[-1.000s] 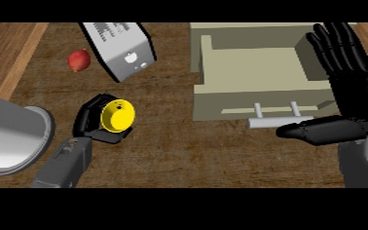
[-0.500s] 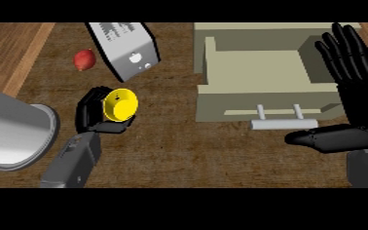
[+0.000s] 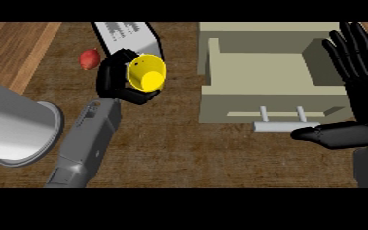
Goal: Pick up the cup, place it into the drawer and close the drawer
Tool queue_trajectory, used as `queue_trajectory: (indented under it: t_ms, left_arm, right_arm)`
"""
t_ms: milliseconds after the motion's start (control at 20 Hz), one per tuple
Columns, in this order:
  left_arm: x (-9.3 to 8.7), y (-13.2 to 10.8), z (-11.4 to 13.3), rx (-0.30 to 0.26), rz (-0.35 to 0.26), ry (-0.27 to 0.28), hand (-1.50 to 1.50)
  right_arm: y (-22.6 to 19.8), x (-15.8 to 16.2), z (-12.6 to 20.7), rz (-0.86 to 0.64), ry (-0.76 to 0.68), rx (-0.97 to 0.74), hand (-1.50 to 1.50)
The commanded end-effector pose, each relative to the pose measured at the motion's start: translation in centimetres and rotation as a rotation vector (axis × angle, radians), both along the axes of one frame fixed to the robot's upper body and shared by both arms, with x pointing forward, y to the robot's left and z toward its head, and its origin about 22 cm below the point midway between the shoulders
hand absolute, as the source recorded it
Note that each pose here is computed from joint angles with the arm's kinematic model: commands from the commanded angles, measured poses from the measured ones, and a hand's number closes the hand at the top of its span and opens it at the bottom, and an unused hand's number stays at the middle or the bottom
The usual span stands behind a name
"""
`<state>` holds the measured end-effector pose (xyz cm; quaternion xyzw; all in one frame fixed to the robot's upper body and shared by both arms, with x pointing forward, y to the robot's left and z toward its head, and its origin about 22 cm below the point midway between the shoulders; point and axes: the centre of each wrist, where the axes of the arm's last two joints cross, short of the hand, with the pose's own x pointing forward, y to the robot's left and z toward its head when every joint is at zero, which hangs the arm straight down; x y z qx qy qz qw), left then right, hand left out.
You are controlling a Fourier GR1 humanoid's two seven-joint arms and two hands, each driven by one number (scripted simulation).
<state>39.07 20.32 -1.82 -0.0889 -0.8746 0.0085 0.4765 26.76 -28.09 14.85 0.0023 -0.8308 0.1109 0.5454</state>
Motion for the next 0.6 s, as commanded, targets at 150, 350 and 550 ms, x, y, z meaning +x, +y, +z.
queue_trajectory:
  t_ms: [150,350,550]
  left_arm:
    - [2.9,-6.0,10.3,0.043,-0.092,-0.058,1.5]
    - [3.0,-9.0,14.7,0.068,-0.112,-0.04,1.5]
    - [3.5,-13.7,18.6,0.132,-0.074,-0.029,1.5]
  right_arm:
    - [-0.3,-0.1,0.9,-0.022,0.003,-0.01,-1.5]
    - [1.2,0.5,-1.0,-0.018,-0.004,0.014,-1.5]
    - [0.5,1.0,-1.2,-0.002,0.003,0.014,-1.5]
